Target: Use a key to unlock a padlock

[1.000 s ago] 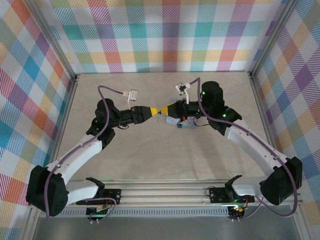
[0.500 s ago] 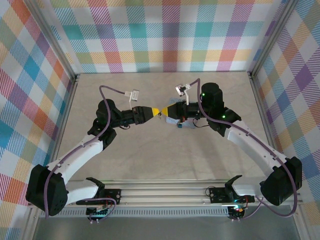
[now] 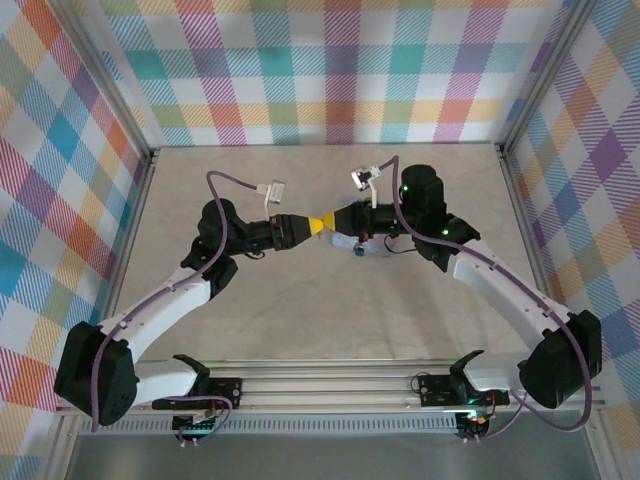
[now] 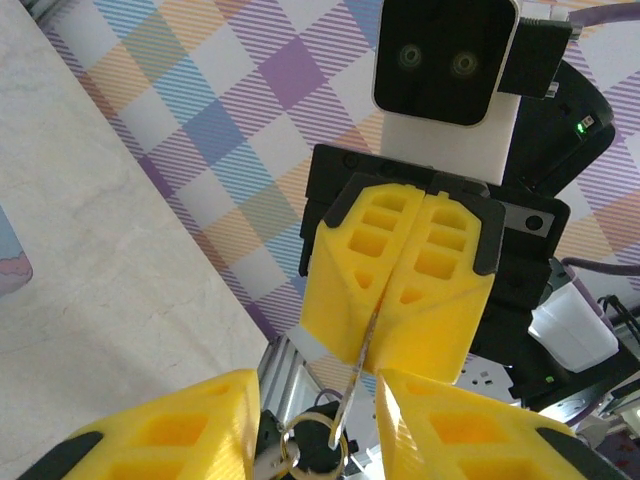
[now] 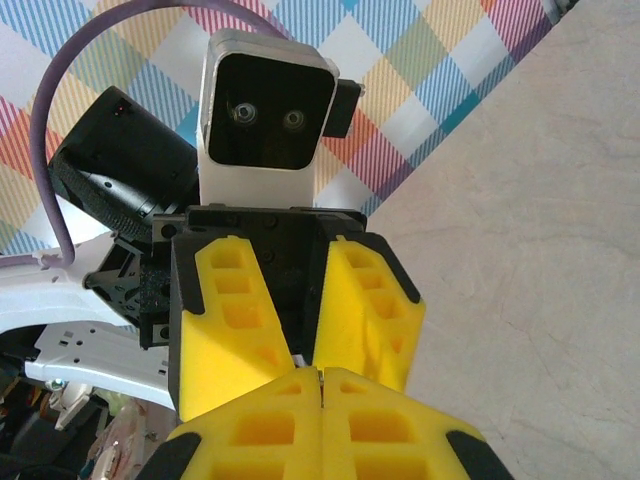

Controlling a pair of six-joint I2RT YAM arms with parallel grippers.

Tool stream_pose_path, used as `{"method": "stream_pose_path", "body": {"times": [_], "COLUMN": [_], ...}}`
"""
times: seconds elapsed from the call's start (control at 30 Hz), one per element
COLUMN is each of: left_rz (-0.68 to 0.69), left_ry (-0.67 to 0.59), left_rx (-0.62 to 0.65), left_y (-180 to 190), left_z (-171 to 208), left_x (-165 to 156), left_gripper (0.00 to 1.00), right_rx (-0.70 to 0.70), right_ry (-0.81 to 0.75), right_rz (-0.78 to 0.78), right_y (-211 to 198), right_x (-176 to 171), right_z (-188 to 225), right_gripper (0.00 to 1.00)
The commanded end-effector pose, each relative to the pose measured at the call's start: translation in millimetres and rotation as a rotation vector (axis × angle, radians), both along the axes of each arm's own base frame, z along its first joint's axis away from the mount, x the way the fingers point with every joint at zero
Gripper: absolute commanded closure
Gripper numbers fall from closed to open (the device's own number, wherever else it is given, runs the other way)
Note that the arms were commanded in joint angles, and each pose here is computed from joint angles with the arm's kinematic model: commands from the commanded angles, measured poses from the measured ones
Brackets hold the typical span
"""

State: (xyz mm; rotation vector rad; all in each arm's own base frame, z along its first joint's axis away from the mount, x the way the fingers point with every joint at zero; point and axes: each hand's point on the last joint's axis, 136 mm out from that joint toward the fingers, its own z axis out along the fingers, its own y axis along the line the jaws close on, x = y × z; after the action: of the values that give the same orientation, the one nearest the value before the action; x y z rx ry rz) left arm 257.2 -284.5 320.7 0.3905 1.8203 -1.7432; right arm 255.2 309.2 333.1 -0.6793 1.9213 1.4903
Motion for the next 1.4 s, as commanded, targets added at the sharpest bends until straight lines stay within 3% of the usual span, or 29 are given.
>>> {"method": "stream_pose_path", "body": {"times": [0.0, 0.33, 0.5, 0.63, 0.8, 0.9, 1.37], "left_rz": [-0.041, -0.030, -0.026, -0.017, 0.005, 0.016, 0.035], "left_ry": [-0.047, -0.050, -0.063, -0.071, -0.088, -0.098, -0.184], "left_rx": [-0.023, -0.009, -0.009, 0.011, 0.067, 0.105, 0.231], "left_y": [-4, -2, -2, 0, 4, 6, 17], "left_z": [9, 6, 9, 6, -1, -5, -16], "left_x": [-9, -10, -11, -11, -13, -14, -23], "left_gripper": [0.67, 0.81, 1.00, 1.00, 1.00, 1.00, 1.00], "right_rx": [0.016, 0.018, 0.028, 0.027, 0.004, -0.018, -0.194], "right_ry": [-0.012, -0.003, 0.001, 0.008, 0.012, 0.018, 0.157], "right_rz": [-0.013, -0.032, -0.016, -0.013, -0.070, -0.117, -0.350], "right_y": [0, -5, -4, -4, -10, -17, -41], "right_x": [6, 8, 5, 4, 8, 13, 44], "right_z": [1, 0, 0, 0, 0, 0, -51], "right_gripper": [1.00, 1.00, 1.00, 1.00, 0.64, 0.51, 0.48]}}
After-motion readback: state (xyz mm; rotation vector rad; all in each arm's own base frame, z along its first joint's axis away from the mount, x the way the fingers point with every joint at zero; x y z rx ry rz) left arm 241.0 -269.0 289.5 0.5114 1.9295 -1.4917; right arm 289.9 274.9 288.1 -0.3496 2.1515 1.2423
